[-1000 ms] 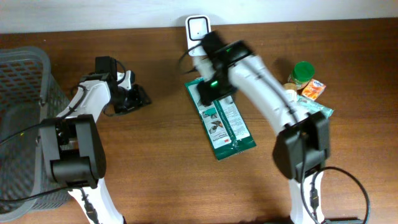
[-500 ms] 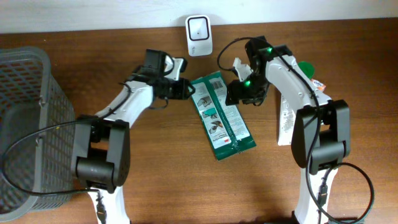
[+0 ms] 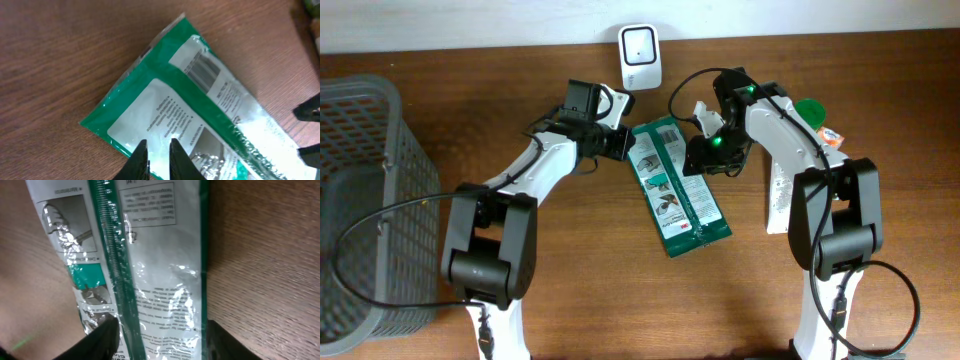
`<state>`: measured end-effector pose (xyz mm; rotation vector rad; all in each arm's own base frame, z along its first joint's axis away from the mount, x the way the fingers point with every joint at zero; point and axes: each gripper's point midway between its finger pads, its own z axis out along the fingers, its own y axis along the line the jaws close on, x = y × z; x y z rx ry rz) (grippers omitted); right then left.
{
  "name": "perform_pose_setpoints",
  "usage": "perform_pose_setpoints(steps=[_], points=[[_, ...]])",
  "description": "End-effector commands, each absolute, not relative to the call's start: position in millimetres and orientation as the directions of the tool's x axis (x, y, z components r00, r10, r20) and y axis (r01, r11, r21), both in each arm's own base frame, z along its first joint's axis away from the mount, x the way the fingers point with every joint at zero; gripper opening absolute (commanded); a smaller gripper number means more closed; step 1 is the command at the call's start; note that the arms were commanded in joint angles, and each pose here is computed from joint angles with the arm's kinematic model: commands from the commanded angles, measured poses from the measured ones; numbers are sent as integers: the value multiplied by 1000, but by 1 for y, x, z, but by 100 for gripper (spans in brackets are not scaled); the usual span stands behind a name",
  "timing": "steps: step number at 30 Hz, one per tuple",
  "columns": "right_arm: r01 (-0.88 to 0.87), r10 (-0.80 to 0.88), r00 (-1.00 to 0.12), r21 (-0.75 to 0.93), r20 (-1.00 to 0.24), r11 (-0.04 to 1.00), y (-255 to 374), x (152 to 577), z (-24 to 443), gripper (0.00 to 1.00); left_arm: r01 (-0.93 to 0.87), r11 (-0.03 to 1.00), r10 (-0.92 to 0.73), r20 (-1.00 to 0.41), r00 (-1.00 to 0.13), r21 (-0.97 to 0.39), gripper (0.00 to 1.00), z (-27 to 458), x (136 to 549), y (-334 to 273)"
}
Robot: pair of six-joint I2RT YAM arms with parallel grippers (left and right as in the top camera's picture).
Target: Scan the item barcode
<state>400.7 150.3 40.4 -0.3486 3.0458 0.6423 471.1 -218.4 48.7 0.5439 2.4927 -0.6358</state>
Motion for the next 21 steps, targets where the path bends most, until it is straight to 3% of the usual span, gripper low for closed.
perform_pose_setpoints(steps=[1, 7, 12, 21], points=[[-219, -218, -974, 475, -58, 852, 164, 395, 45, 47, 493, 812, 273, -543, -794, -312, 13, 34, 472, -218], [-257, -286, -958, 557, -36, 790, 208, 368, 39, 43, 489, 814, 275, -534, -800, -315, 19, 33, 470, -217], [-255, -237, -966, 558, -106, 789, 226, 388, 42, 43, 485, 815, 277, -522, -807, -318, 22, 31, 467, -217], [-142, -121, -988, 272, -93, 952, 147, 412, 21, 43, 484, 815, 277, -521, -808, -318, 26, 31, 467, -216]])
